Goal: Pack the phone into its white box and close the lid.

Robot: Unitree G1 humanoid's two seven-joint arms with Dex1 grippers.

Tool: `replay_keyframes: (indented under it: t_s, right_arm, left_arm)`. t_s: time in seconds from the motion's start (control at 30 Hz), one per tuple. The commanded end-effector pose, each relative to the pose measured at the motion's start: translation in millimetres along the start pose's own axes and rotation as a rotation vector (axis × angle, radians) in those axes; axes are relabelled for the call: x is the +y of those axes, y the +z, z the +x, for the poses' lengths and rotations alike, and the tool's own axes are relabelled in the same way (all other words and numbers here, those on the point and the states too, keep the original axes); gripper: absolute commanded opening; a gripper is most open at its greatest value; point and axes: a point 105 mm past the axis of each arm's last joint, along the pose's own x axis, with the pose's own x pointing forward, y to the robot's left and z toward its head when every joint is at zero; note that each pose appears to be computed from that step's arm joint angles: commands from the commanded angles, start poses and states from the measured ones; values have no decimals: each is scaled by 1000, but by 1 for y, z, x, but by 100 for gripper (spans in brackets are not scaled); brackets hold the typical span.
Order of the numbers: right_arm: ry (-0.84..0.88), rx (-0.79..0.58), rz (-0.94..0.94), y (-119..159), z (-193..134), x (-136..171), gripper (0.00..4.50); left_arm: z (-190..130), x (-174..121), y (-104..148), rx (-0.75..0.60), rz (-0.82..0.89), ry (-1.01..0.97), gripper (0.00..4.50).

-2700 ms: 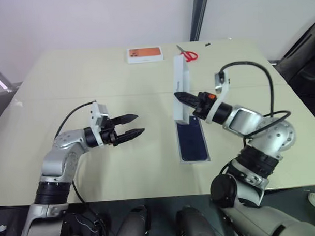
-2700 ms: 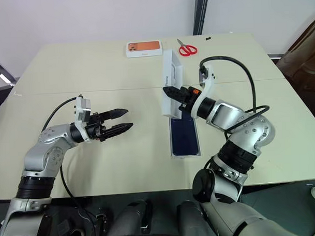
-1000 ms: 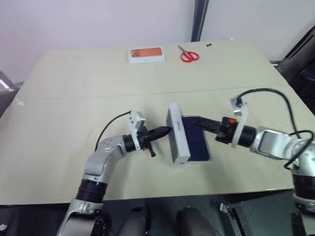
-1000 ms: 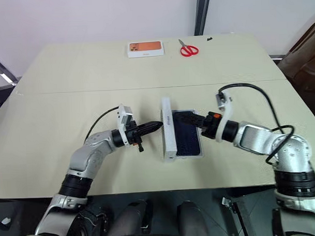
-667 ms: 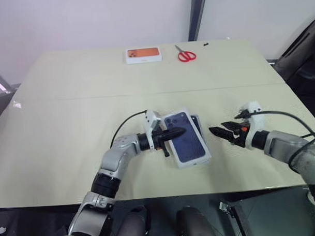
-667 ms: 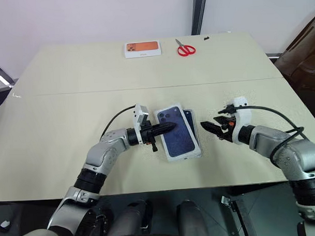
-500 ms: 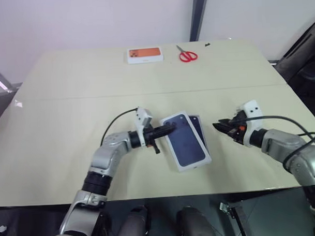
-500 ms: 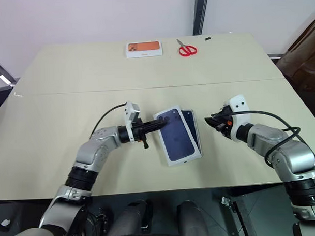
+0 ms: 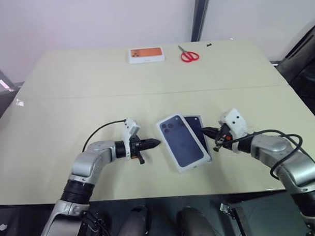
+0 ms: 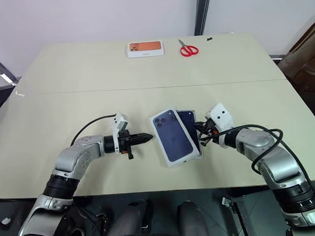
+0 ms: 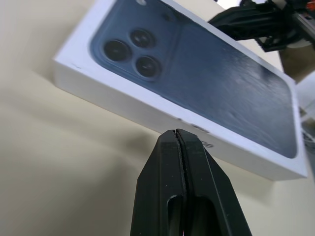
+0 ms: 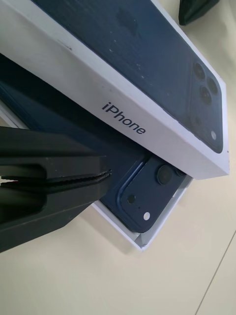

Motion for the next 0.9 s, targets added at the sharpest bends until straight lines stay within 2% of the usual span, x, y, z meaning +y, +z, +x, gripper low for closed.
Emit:
replay_keyframes:
  t_s: [0.03, 0.13, 0.4, 0.63, 0.9]
  right_arm:
    - [16, -54, -50, 17, 0, 5, 6]
    - [27, -52, -54, 17, 1, 6, 6]
    - [44, -50, -46, 16, 0, 11, 6]
    - [-5, -27, -46, 10, -7, -1, 6]
    - [-2, -21, -18, 6, -16, 0, 6]
  left_arm:
    - [2, -3, -2, 1, 6, -14, 0]
    - [15, 0, -2, -21, -7, -4, 0]
    - [36, -4, 27, -119, 7, -20, 0]
    - [43, -4, 31, -135, 5, -28, 0]
    - [57, -7, 35, -129, 11, -51, 0]
